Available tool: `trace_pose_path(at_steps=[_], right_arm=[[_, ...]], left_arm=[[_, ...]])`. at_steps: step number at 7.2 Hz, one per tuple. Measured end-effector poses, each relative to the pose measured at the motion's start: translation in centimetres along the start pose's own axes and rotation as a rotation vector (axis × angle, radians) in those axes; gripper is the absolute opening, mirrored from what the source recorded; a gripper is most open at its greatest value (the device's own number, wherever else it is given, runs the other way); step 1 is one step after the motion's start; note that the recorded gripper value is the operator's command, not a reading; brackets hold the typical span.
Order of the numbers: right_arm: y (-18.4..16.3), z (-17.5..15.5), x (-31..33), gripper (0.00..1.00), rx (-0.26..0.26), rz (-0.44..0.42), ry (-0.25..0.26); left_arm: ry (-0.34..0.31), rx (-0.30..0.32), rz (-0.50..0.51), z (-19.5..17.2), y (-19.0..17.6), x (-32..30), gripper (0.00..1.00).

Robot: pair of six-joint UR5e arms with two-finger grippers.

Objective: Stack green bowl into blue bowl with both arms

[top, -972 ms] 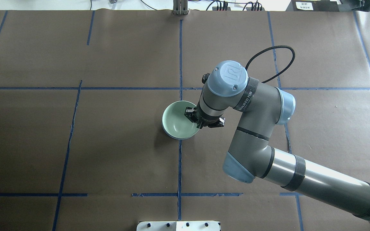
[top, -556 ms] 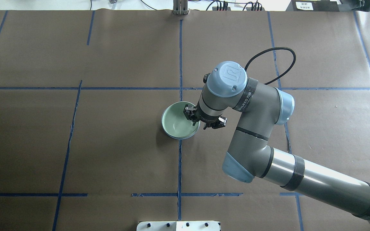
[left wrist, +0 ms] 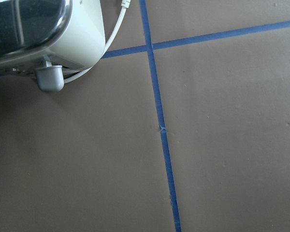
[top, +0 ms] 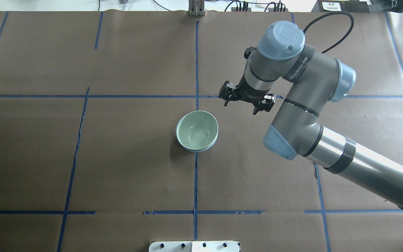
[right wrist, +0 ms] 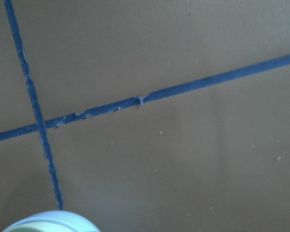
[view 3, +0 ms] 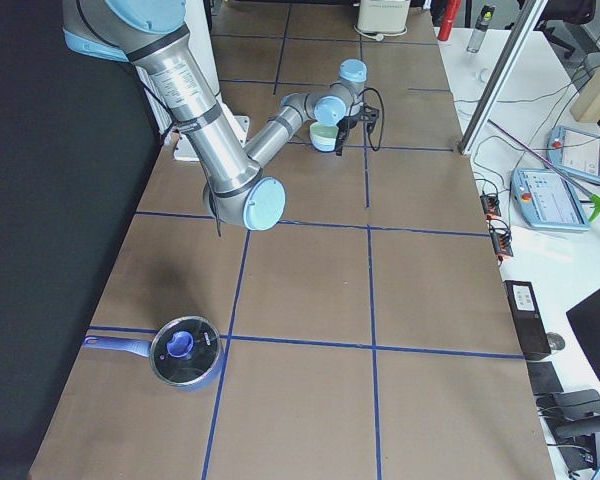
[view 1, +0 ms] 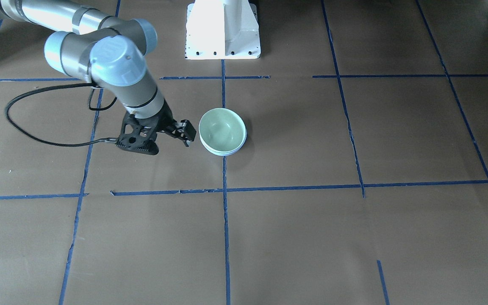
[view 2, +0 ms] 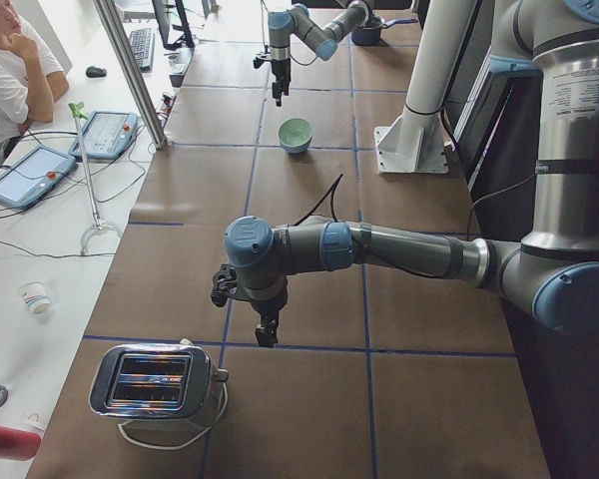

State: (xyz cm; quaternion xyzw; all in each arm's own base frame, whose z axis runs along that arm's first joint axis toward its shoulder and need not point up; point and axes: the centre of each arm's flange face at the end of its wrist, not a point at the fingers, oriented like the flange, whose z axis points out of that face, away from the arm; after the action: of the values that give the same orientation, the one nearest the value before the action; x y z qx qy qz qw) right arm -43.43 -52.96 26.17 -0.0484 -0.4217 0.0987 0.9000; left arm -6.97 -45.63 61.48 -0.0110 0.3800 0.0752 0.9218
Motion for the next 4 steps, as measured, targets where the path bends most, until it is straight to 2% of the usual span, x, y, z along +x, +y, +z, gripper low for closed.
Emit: trace_pose_path(at_steps=[2, 3, 4], right_arm=[[-8.9, -3.7, 14.7, 1.00, -0.008, -0.170, 0.052], [-11.6, -5.1, 23.7, 1.00, -0.009, -0.261, 0.085], [-12.8, -6.7, 33.1, 1.00, -0.014, -0.340, 0.114]], left_arm=[[0.000, -0.004, -0.009, 0.2, 0.1, -0.1, 1.00], [-0.001, 0.001, -0.005, 0.1, 0.1, 0.0, 1.00], [-0.003, 0.008, 0.001, 0.2, 0.1, -0.1, 1.00]])
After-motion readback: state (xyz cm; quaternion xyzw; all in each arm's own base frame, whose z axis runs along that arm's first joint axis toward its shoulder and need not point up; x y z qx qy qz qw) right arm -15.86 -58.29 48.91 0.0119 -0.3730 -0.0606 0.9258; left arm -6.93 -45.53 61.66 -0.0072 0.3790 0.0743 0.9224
